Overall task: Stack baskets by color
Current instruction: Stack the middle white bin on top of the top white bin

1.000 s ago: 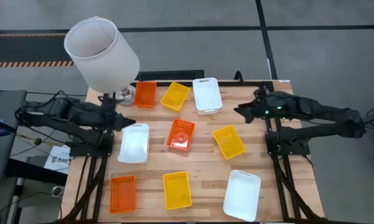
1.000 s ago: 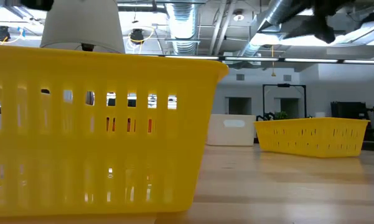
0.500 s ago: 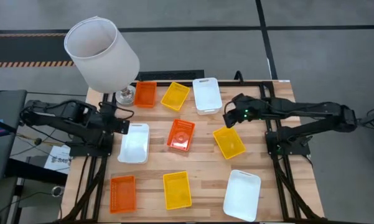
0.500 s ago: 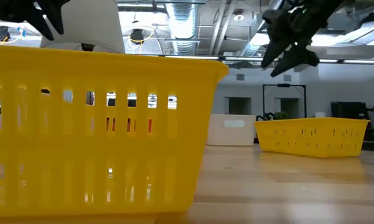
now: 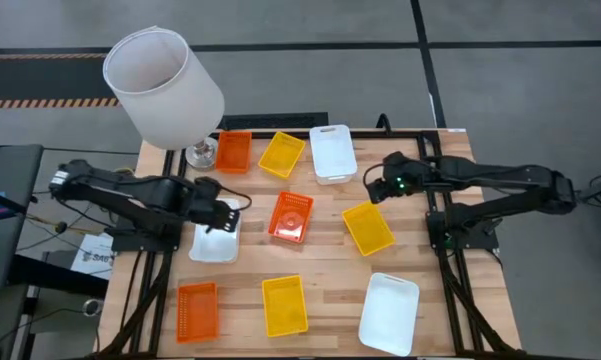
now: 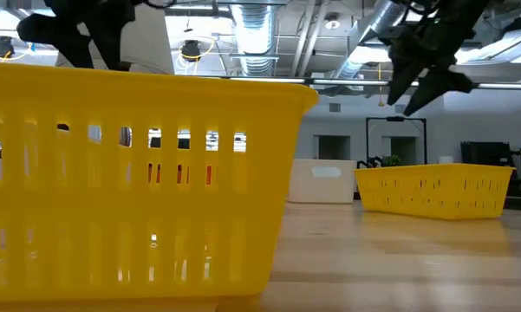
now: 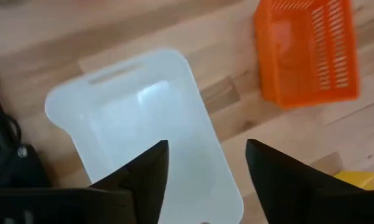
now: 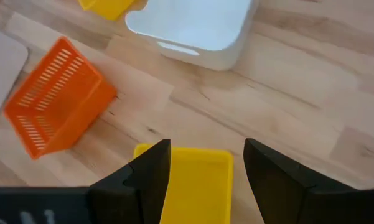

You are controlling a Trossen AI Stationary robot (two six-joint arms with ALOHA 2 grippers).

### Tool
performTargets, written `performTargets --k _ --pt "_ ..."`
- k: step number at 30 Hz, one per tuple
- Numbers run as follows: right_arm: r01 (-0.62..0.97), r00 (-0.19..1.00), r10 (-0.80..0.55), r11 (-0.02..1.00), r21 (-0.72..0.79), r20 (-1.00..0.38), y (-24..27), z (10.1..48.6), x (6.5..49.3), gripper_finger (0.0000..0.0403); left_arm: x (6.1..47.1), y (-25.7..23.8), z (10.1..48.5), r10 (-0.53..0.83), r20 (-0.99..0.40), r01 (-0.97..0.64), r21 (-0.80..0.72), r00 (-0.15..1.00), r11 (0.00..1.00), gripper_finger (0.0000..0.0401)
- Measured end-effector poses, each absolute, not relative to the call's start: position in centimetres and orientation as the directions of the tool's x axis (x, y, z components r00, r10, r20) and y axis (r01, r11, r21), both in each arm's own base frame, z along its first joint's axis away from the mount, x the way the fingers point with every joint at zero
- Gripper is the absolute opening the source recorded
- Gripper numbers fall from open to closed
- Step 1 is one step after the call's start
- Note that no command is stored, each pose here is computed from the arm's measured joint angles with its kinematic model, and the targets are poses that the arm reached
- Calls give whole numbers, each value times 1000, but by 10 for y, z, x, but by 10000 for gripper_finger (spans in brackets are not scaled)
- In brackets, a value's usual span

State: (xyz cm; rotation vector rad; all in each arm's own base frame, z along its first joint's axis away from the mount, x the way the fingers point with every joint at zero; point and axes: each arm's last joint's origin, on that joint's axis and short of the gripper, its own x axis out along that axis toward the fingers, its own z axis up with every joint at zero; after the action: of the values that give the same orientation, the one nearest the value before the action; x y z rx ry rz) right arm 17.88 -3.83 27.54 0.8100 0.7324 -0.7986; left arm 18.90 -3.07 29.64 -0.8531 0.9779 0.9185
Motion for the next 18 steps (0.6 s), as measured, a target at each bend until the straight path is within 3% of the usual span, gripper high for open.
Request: performTargets --k 18 --pt "806 511 -289 488 334 -810 2 278 166 225 229 -54 253 271 -953 -946 -41 134 323 224"
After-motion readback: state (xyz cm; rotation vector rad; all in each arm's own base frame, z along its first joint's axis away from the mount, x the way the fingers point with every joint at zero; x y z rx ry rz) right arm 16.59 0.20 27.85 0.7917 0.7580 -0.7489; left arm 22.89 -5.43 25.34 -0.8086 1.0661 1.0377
